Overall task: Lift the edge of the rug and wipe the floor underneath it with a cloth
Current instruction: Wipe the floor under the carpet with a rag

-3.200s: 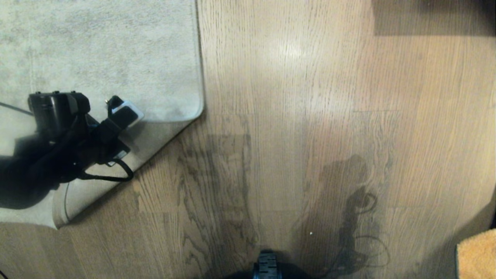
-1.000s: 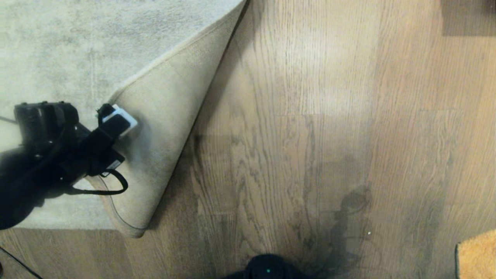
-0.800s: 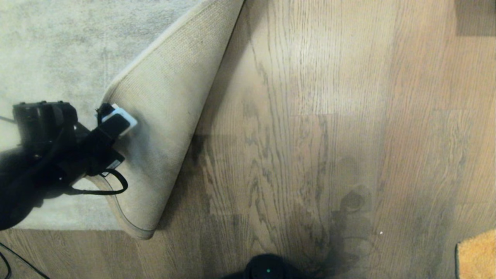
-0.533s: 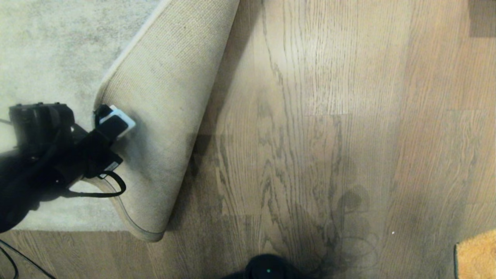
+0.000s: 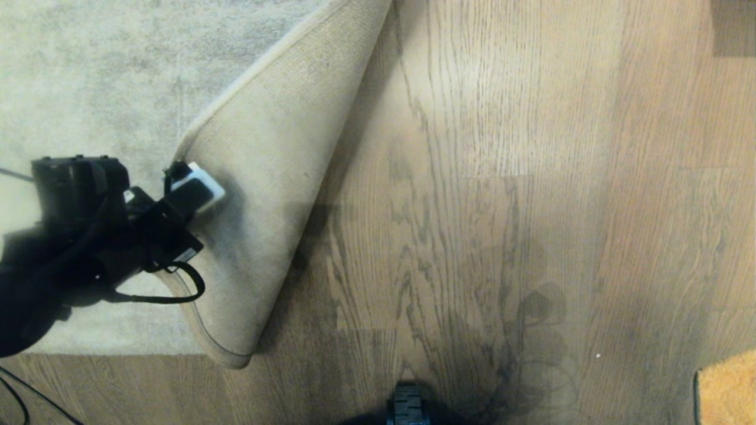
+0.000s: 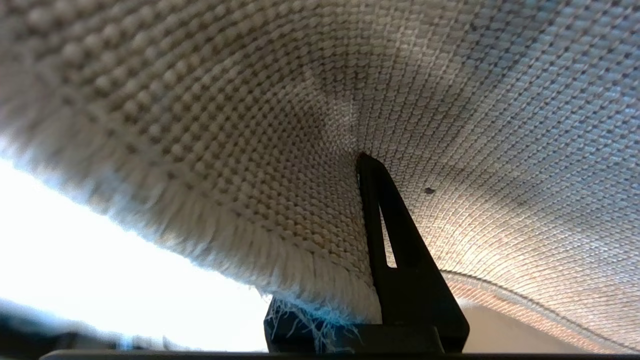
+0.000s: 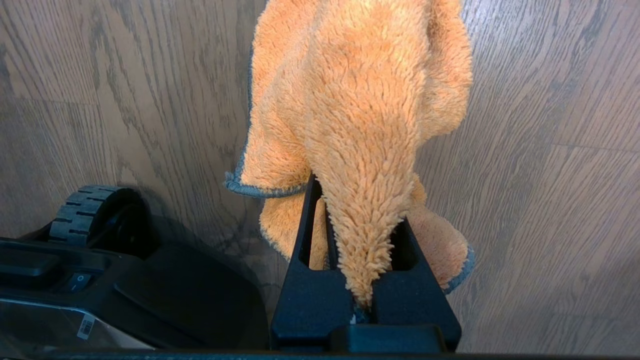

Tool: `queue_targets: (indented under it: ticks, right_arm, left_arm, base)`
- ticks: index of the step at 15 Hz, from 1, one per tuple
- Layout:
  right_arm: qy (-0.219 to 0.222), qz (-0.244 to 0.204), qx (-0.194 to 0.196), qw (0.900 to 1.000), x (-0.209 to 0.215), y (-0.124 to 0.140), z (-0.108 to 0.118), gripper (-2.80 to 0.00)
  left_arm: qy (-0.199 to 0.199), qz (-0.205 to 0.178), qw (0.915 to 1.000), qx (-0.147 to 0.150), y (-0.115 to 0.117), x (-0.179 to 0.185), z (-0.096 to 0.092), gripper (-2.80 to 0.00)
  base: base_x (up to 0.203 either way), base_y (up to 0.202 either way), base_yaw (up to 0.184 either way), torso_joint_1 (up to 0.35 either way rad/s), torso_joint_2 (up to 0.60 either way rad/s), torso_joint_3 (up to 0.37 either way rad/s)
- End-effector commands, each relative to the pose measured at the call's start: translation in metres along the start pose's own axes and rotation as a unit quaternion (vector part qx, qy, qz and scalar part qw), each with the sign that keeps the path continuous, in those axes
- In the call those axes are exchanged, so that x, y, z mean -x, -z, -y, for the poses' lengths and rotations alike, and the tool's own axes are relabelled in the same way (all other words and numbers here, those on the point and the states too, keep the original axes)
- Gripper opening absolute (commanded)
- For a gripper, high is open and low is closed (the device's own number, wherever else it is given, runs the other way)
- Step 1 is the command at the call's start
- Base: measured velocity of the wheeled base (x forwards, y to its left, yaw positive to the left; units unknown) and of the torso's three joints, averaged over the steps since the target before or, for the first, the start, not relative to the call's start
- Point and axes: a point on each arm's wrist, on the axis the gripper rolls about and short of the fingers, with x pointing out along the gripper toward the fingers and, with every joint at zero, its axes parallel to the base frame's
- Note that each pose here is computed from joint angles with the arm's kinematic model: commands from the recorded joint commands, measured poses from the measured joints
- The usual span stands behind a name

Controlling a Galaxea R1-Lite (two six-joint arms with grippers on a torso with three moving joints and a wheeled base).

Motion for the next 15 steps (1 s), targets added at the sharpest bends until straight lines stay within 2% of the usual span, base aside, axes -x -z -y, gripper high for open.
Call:
queue_targets:
  ticks: [1, 5, 8, 12, 15]
  right_arm:
    - [-0.001, -0.001, 0.0, 1.0, 0.0, 0.0, 0.0, -2.8]
    - [0.0, -0.001, 0.0, 1.0, 0.0, 0.0, 0.0, -2.8]
    - [-0.001, -0.001, 0.0, 1.0, 0.0, 0.0, 0.0, -2.8]
    - [0.0, -0.001, 0.0, 1.0, 0.0, 0.0, 0.0, -2.8]
    - [-0.001, -0.001, 0.0, 1.0, 0.0, 0.0, 0.0, -2.8]
  left_arm:
    - [0.006, 0.028, 0.9994, -0.018, -0.013, -0.006, 0.0, -2.8]
    - [0.009, 0.102, 0.9941, -0.035, -0.042, -0.02, -0.014, -2.8]
    - [0.022, 0.157, 0.9861, -0.05, -0.051, -0.032, -0.024, -2.8]
    - [0.01, 0.195, 0.9792, -0.056, -0.057, -0.04, -0.042, -2.8]
    - [-0.006, 0.201, 0.978, -0.054, -0.062, -0.032, -0.049, -2.8]
  base:
    - [0.0, 0.0, 0.0, 0.0, 0.0, 0.0]
    - [0.0, 0.0, 0.0, 0.0, 0.0, 0.0]
    - [0.0, 0.0, 0.0, 0.0, 0.0, 0.0]
    - [0.0, 0.0, 0.0, 0.0, 0.0, 0.0]
    - [0.0, 0.0, 0.0, 0.0, 0.0, 0.0]
